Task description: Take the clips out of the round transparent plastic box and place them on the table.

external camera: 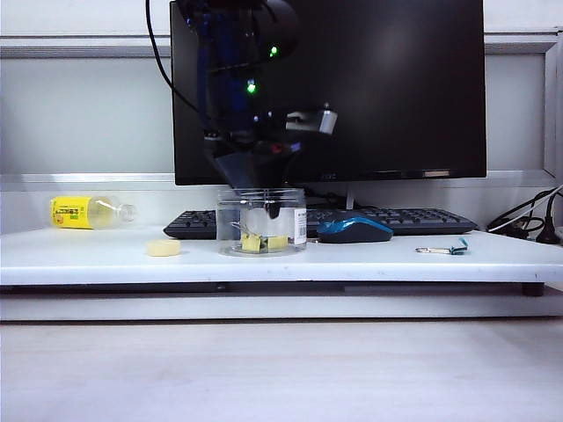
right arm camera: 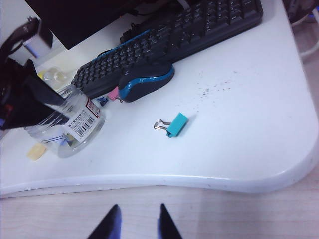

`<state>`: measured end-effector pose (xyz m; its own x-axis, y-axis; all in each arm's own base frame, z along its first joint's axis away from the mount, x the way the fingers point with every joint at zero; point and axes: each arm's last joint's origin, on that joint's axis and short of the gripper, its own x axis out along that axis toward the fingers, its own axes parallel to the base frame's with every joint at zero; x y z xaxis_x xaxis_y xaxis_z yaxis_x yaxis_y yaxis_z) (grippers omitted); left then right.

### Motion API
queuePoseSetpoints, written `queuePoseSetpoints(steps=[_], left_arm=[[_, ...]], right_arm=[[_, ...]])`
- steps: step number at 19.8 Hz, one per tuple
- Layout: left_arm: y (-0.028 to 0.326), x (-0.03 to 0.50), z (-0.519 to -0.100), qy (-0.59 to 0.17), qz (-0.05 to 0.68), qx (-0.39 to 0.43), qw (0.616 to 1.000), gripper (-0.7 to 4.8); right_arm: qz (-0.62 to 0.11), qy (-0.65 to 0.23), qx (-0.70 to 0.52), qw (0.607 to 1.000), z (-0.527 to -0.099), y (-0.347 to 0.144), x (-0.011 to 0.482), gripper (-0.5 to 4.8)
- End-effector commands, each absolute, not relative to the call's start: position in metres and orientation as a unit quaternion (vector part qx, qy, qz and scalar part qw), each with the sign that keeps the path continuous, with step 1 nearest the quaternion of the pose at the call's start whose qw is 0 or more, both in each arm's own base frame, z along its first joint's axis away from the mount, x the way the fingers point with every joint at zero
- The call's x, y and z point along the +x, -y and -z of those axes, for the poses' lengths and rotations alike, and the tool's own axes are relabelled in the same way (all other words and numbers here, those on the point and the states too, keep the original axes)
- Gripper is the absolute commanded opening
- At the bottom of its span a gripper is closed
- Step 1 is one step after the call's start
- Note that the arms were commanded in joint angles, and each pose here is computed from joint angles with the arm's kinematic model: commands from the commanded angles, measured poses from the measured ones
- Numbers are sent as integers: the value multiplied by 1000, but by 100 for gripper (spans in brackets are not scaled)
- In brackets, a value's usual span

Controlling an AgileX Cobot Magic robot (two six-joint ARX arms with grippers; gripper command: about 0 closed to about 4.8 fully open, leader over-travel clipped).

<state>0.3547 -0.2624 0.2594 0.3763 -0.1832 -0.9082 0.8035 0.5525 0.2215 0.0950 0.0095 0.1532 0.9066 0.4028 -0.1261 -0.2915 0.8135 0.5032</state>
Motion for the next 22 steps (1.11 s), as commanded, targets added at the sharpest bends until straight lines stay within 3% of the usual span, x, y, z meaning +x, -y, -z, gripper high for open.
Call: queuePoseSetpoints(steps=[1, 22], left_arm=[[261, 358, -257, -456, 330, 341, 753, 278], [258, 375, -215, -493, 344, 345, 720, 277]], right_arm=[[-183, -111, 239, 947, -154, -9, 95, 105], [-160, -109, 240, 951, -153, -8, 96, 107]])
